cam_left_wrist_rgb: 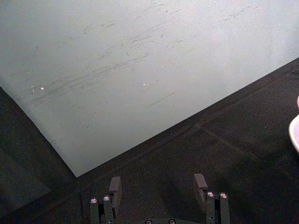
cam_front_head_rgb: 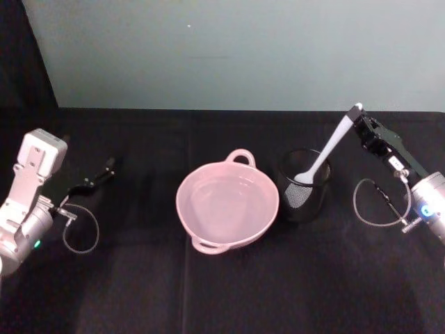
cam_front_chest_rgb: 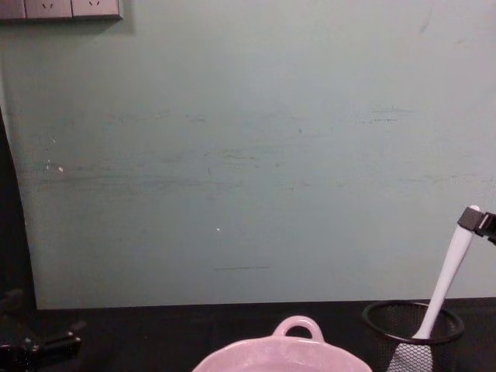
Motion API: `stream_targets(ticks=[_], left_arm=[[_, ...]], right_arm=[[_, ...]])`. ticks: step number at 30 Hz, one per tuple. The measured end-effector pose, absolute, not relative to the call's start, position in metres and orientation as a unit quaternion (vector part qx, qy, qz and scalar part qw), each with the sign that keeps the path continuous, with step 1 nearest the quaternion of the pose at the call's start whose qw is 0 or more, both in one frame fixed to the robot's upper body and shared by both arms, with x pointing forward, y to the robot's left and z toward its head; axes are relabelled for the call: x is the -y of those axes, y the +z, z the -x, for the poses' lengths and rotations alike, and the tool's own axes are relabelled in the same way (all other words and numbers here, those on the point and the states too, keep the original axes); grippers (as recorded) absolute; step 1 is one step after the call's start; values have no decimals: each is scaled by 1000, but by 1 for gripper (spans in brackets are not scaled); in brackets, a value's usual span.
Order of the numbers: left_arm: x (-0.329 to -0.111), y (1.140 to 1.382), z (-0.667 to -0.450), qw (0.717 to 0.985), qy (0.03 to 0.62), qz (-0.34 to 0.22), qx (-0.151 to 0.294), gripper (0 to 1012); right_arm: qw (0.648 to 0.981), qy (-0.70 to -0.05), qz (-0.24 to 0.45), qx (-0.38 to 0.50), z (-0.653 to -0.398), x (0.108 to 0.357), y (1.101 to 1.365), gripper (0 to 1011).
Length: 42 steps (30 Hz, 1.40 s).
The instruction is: Use the one hand to pick up the spoon and stir the clear water in the bowl.
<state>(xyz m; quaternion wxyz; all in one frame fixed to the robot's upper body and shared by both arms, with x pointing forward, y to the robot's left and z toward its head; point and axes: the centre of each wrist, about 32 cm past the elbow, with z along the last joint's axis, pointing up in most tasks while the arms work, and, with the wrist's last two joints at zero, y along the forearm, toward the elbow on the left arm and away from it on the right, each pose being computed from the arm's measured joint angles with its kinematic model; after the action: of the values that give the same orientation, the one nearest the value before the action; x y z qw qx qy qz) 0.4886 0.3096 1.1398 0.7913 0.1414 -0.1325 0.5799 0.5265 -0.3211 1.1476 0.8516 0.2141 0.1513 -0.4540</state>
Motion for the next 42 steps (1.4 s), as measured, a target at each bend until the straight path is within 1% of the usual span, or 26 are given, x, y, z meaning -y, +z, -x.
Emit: stream_targets(ticks=[10,12,13,14,16,19,21,23,24,26,27,28,29,31,32,33,34,35,36,37,38,40,41,42], left_arm=[[-310,1140,-489,791,580,-141,132,1011],[-310,1140,-489,791,580,-141,132,1011],[-310,1140,-489,791,580,-141,132,1011],[-310,1140,-489,791,580,-141,132,1011],[-310,1140,-489,791,580,-141,132,1011],[-310,1140,-489,791,580,-141,132,1011],[-310,1140,-489,791,580,-141,132,1011],[-310,1140,-489,791,580,-141,132,1011],[-310,1140,-489,791,580,-141,132,1011],[-310,1140,-489,791,580,-141,132,1011],[-310,1140,-489,791,580,-141,132,1011],[-310,1140,-489,791,580,-141,132,1011],[-310,1140,-489,791,580,-141,132,1011],[-310,1140,-489,791,580,-141,132,1011],[-310,1140,-489,791,580,-141,132,1011],[-310,1140,-489,791,580,-142,132,1011],[-310,1140,-489,791,580,-141,132,1011],[-310,1140,-489,791,580,-141,132,1011],[-310,1140,-489,791,580,-142,132,1011],[-310,1140,-489,791,580,-141,132,1011],[-310,1140,-489,791,580,-141,132,1011],[-310,1140,-489,791,580,-142,132,1011],[-310,1140,-489,791,580,-141,132,1011],[-310,1140,-489,791,580,-141,132,1011]], right_arm=[[848,-451,-224,-164,-528,319,1141,100],[847,-452,-226,-166,-529,319,1140,123],[847,-452,-227,-166,-528,319,1139,166],[845,-454,-229,-167,-528,319,1139,166],[843,-456,-230,-168,-528,319,1138,222],[838,-463,-229,-174,-526,321,1134,336],[836,-468,-226,-177,-524,322,1131,369],[835,-469,-225,-179,-524,322,1130,435],[834,-471,-224,-180,-523,322,1130,450],[832,-475,-219,-184,-520,324,1127,557],[831,-477,-217,-186,-518,325,1127,567],[831,-477,-216,-187,-517,325,1127,595],[831,-477,-215,-188,-516,325,1127,653],[832,-477,-211,-190,-511,325,1128,696],[833,-476,-210,-190,-510,325,1129,711],[835,-473,-205,-191,-506,325,1131,763],[837,-472,-203,-191,-504,325,1133,763],[840,-468,-198,-189,-500,325,1137,809],[843,-465,-194,-188,-497,326,1139,826],[844,-464,-191,-188,-494,326,1142,881],[847,-461,-187,-186,-492,327,1145,893],[853,-459,-165,-186,-483,331,1155,960],[855,-458,-158,-185,-481,332,1158,974],[861,-454,-134,-185,-476,334,1164,990]])
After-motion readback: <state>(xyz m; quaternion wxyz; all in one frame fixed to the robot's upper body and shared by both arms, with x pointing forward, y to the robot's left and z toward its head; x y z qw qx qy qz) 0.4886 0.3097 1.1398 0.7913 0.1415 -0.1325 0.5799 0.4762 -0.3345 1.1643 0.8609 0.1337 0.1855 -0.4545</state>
